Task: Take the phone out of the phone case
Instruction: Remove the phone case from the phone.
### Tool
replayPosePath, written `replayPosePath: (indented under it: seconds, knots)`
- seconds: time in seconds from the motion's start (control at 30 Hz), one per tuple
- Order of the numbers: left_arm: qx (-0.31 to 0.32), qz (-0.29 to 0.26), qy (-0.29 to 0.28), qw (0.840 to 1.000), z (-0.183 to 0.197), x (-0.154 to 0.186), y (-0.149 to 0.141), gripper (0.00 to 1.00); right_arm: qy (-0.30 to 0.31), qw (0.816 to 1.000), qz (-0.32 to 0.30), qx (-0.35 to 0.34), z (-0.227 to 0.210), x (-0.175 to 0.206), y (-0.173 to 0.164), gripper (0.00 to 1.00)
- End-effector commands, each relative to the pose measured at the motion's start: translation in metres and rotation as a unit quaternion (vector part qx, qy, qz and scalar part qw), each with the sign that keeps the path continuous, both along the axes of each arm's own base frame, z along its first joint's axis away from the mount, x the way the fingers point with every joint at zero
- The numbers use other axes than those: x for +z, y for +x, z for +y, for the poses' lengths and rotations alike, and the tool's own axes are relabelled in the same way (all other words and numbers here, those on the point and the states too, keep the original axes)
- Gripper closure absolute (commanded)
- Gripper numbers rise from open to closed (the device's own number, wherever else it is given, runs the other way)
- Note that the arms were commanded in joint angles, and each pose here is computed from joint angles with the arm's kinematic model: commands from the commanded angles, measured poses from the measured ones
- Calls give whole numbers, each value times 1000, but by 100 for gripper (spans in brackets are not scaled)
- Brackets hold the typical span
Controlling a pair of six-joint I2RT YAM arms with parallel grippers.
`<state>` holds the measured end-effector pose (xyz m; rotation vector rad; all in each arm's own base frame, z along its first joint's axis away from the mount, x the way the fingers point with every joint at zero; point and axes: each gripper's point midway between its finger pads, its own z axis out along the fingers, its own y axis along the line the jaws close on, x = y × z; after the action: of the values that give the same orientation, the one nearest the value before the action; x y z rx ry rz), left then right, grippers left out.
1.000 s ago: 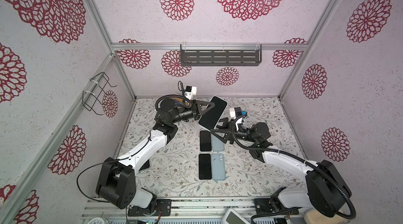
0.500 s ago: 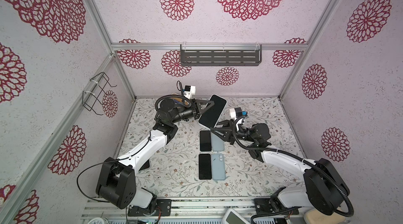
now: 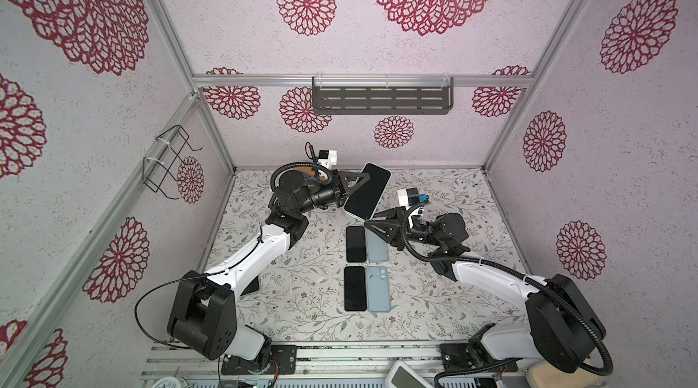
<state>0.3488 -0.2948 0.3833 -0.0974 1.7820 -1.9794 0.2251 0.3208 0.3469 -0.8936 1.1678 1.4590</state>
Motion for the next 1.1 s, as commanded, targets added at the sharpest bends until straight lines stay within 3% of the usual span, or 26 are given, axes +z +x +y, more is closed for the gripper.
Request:
replayPosePath:
  seconds: [0.0, 0.33, 0.43, 0.57, 0.8, 1.07]
  knots:
    - [-18, -5, -27, 999, -12, 17, -13, 100, 3, 999, -46, -21, 1, 18, 3, 81]
    - [-28, -13, -37, 999, -19, 19, -26, 100, 28, 998, -25, -44, -10, 36, 28, 84]
    - [-23, -27, -27, 999, -17, 21, -27, 100, 41, 999, 5, -35, -12, 38, 26, 71]
    - [-6, -32, 16, 999, -17, 8, -26, 100, 58, 996, 48, -43, -17, 37, 30, 67]
    - [10, -44, 10, 999, -12, 9, -23, 100, 69, 991, 109, -44, -22, 27, 31, 78]
    - [2, -59, 13, 998, -20, 1, -29, 100, 55, 980, 159, -102, -33, 22, 45, 84]
